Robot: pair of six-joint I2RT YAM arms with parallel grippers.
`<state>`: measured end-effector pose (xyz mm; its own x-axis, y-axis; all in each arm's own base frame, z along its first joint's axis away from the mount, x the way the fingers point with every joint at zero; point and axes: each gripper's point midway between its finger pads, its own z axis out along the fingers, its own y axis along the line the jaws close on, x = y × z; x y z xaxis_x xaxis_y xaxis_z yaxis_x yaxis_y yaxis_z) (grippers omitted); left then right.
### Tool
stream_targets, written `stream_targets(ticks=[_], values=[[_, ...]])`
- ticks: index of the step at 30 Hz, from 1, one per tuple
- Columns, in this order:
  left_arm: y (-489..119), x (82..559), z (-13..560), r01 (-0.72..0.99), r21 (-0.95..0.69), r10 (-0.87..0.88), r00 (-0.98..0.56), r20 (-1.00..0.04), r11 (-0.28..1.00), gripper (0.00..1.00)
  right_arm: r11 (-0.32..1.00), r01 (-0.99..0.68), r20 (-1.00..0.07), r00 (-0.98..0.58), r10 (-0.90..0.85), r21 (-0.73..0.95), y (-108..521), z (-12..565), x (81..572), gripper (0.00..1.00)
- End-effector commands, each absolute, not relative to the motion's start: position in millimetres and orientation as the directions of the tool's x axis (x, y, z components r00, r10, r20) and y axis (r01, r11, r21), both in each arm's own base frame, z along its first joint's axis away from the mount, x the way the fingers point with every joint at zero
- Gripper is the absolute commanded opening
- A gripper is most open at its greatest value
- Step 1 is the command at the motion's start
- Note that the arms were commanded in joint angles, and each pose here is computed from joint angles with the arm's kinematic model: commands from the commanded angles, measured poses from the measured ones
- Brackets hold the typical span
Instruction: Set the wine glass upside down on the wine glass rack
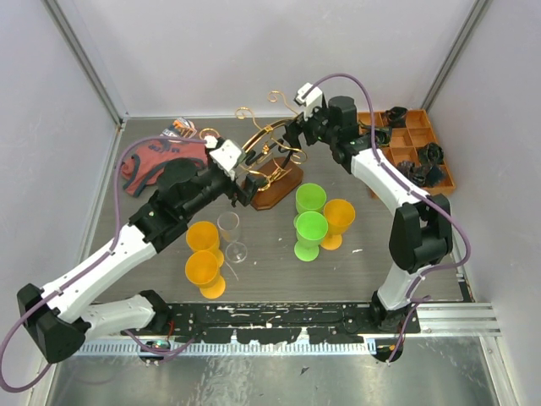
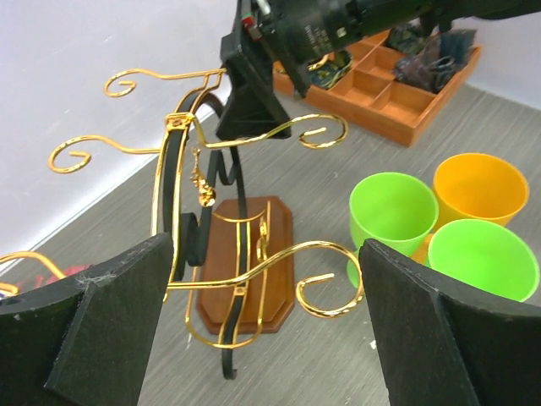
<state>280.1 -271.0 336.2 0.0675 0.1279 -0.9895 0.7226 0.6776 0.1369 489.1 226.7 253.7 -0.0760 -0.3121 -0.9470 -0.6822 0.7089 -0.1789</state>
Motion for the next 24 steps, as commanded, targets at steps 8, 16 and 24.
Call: stream_targets(ticks=[8,16,24], values=[[-247.2,327.5,379.0,0.516,0.241,0.222,0.099,-0.970,0.822,0.98,0.856,-0.458,-0.967,0.028,-0.254,-0.238,183.3,354.2,476.4,1.00],[-210.4,374.5,380.0,0.392,0.206,0.235,-0.028,-0.972,0.897,0.98,0.909,-0.355,-0.973,0.002,-0.231,-0.217,154.4,374.0,459.5,1.00],[-185.1,416.2,337.5,0.398,0.241,0.321,-0.147,-0.936,0.885,0.98,0.930,-0.328,-0.968,-0.123,-0.218,-0.167,145.3,359.8,451.2,1.00]])
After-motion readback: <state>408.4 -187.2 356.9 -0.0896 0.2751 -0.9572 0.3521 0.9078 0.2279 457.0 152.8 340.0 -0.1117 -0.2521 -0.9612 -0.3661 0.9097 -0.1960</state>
